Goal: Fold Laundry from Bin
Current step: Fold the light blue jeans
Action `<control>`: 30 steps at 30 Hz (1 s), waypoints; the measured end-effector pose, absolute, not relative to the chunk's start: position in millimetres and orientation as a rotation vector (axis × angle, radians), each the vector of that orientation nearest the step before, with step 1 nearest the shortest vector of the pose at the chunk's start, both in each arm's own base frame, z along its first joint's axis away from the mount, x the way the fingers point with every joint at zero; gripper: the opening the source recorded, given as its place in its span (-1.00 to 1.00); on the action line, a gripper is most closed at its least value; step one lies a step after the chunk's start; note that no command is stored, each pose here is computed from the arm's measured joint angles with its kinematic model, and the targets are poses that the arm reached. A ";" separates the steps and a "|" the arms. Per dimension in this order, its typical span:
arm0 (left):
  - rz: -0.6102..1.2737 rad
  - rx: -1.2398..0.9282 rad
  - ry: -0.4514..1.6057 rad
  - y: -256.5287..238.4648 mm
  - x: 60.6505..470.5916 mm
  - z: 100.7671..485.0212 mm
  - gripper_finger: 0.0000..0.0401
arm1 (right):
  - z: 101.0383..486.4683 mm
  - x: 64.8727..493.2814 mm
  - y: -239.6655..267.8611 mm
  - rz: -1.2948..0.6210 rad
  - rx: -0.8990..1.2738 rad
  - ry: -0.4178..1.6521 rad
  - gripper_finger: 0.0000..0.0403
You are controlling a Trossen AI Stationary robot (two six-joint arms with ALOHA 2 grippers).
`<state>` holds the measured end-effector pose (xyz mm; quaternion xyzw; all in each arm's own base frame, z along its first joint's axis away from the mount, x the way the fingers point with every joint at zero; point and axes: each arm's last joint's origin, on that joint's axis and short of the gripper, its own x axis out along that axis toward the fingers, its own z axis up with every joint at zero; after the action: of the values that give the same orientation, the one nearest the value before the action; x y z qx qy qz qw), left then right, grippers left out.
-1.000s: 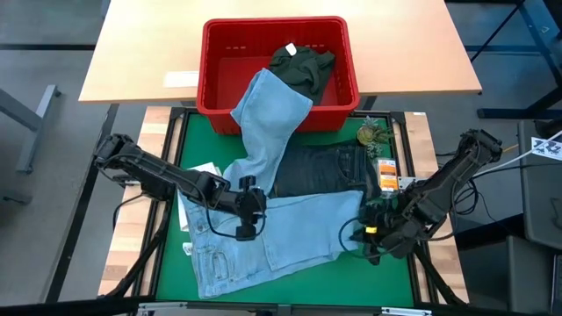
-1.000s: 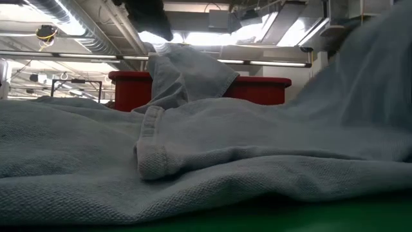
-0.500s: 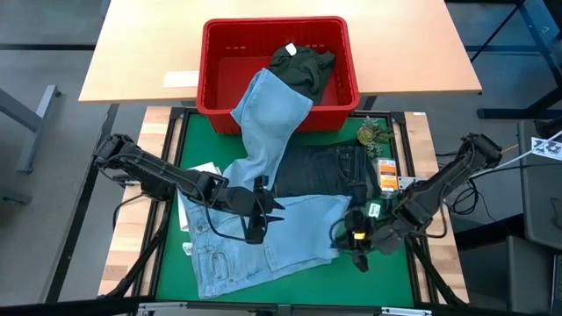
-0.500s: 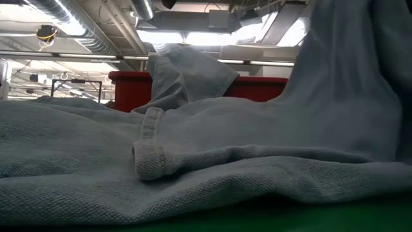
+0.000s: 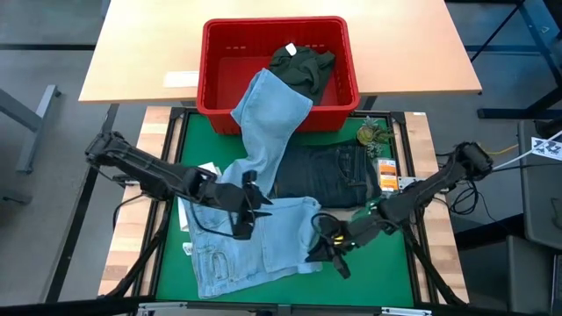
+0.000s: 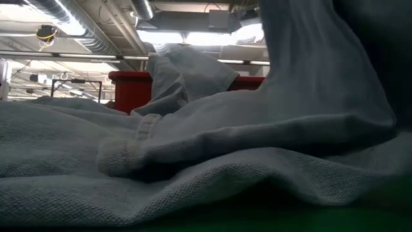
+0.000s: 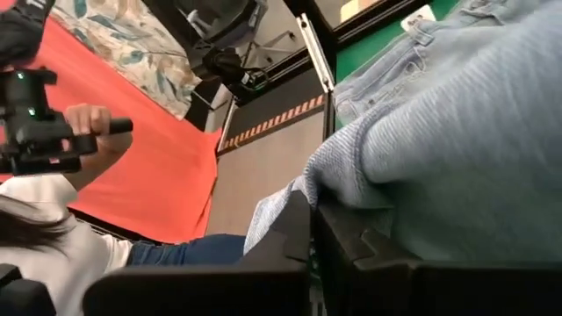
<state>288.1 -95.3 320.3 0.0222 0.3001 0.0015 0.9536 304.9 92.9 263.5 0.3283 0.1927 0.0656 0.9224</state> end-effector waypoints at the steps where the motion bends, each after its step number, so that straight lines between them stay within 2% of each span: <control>1: 0.011 0.043 0.606 -95.0 282.0 324.7 -0.35 | 260.0 309.3 91.9 0.144 0.671 0.392 -0.99; 7: 0.000 0.034 0.607 -97.2 252.3 342.2 -0.35 | 250.9 343.7 90.0 0.207 0.668 0.389 -0.99; 17: -0.018 -0.030 0.777 -116.1 226.5 331.5 -0.35 | 262.5 412.3 109.0 0.361 0.551 0.382 -0.99; 25: -0.069 -0.007 0.822 -131.6 213.1 330.6 -0.35 | 240.6 465.5 106.9 0.372 0.531 0.422 -0.99; 30: -0.028 -0.071 0.893 -133.3 199.0 342.4 -0.35 | 218.2 488.7 100.2 0.362 0.544 0.451 -0.99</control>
<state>199.0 -133.3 342.4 -0.0342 0.4319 -0.0133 0.9012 488.7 100.2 218.2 0.2649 0.2195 0.1763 0.9222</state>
